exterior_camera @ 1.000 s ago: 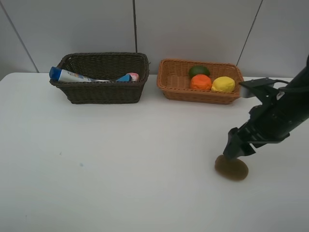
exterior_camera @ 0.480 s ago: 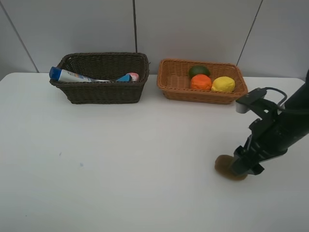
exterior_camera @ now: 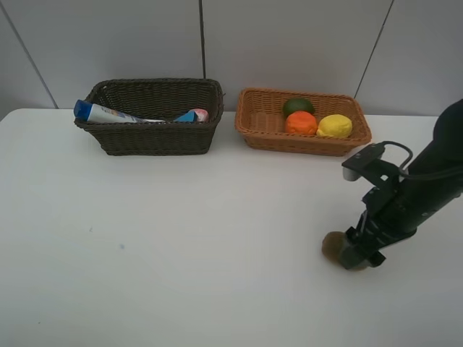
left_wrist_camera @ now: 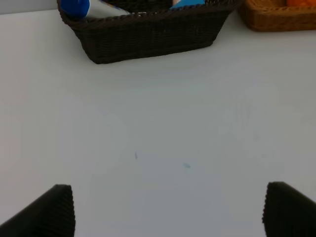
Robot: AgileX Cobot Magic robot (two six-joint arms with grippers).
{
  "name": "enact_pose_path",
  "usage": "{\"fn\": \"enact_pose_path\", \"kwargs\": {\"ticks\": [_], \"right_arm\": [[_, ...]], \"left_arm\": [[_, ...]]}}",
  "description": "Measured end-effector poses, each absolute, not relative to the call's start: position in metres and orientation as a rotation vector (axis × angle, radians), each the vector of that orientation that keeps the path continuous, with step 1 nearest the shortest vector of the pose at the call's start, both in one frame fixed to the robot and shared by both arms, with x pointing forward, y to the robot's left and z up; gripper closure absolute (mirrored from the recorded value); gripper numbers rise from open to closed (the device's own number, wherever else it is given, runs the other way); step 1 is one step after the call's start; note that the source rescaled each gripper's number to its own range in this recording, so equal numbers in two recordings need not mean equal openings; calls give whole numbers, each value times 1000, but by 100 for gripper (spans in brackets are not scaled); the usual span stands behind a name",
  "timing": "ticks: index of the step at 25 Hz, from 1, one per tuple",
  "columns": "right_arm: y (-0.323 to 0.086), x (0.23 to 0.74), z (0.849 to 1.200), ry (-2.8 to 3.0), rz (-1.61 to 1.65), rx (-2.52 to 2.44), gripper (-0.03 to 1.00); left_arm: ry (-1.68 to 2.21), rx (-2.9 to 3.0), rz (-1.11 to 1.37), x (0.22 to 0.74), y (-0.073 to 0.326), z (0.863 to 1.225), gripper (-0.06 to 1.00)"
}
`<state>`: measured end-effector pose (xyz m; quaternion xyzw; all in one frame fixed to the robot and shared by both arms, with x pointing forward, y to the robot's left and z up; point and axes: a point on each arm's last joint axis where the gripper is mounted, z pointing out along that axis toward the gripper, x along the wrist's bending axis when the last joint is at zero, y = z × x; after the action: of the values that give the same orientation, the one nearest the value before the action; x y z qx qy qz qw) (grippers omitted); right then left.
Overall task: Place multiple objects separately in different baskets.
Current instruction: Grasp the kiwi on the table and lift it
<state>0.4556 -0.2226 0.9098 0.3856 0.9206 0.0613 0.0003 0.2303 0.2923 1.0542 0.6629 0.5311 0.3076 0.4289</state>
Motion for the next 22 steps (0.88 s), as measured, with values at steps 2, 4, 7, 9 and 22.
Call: {"fn": "enact_pose_path", "kwargs": {"ticks": [2,4,7,9,22], "right_arm": [[-222,457,907,2890,191,1212,-1],[-222,458,904,2886,191,1212,-1],[-222,460,897,2900,178,1193,-1],[-222,462,892,2905,171,1187,-1],[-221,465,873,2929,136,1176,-1]], "left_arm": [[1326,1655,768,230,292,1054,-6],[1326,1655,768,230,292,1054,-6],[1326,1655,768,230,292,1054,-6],[1326,1655,768,230,292,1054,-6],[1326,1655,768,230,292,1054,-6]]}}
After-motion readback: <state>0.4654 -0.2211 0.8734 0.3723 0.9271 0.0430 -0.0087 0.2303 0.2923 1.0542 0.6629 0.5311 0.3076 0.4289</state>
